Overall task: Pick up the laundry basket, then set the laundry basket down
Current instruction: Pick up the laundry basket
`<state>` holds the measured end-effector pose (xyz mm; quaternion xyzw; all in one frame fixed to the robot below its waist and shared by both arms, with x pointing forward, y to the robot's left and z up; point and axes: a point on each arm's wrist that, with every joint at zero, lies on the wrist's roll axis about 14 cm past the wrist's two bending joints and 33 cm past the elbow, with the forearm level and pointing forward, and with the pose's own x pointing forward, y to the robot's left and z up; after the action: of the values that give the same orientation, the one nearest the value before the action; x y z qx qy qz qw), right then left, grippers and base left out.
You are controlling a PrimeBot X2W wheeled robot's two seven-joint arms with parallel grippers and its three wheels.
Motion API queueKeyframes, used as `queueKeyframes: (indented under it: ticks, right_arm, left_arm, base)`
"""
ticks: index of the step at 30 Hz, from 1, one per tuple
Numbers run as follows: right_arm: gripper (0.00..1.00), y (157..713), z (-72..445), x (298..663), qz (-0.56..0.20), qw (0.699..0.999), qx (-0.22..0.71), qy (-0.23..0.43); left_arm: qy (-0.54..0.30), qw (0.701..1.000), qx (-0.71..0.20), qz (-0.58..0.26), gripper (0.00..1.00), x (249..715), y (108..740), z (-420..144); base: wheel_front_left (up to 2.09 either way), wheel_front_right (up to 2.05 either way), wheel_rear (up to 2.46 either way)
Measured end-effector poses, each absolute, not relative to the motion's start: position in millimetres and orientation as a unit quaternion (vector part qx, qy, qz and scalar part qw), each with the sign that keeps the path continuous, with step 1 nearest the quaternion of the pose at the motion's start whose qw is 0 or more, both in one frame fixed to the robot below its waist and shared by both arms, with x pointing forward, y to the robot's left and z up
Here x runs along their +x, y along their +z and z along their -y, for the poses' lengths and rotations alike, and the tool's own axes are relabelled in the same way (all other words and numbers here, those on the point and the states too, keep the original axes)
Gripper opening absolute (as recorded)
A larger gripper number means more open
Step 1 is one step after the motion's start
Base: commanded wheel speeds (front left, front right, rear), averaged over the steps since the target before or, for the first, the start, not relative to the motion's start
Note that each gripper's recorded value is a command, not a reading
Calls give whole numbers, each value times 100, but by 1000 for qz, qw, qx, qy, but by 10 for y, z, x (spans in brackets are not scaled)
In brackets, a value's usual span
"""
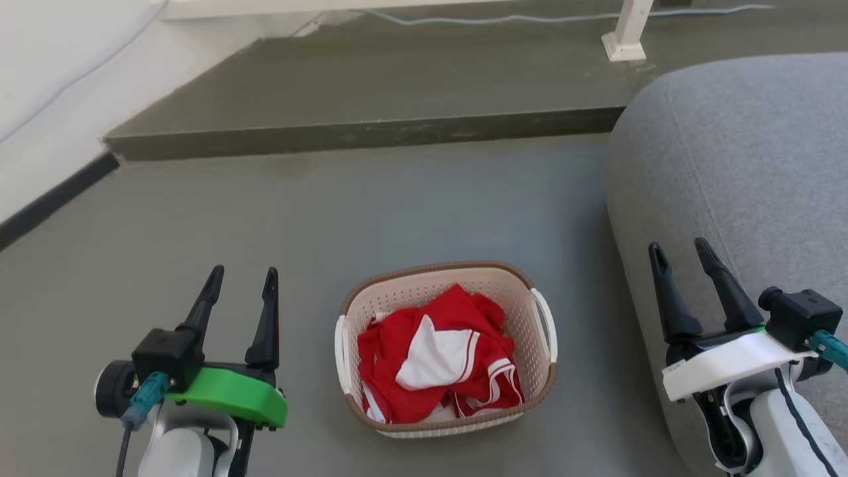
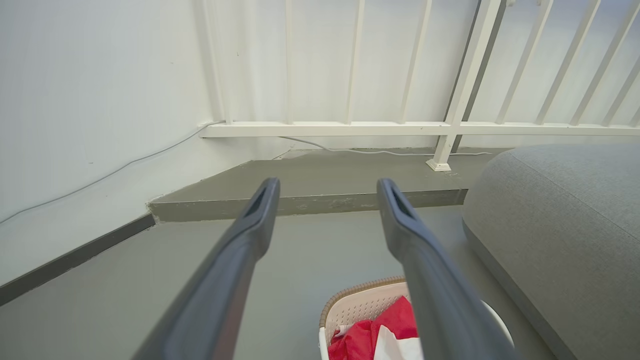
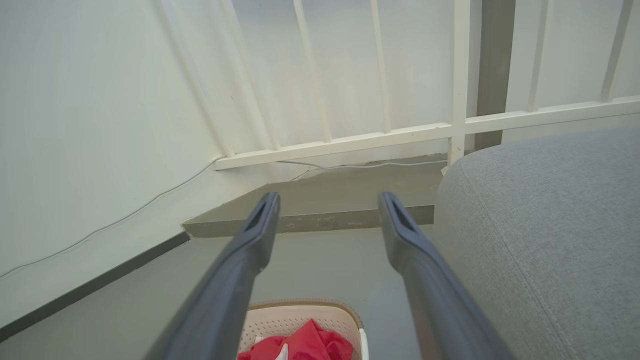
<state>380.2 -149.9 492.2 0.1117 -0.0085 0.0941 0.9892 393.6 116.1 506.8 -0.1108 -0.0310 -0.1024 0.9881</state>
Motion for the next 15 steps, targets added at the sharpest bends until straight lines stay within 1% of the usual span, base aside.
queueKeyframes:
  ticks: [15]
  right_arm:
    - [100,4600,1453,4123,-31,988,122,91]
  left_arm:
    - [-120,984,-128,-4,100,4332,4768,-1014]
  base:
    - [0,0,0]
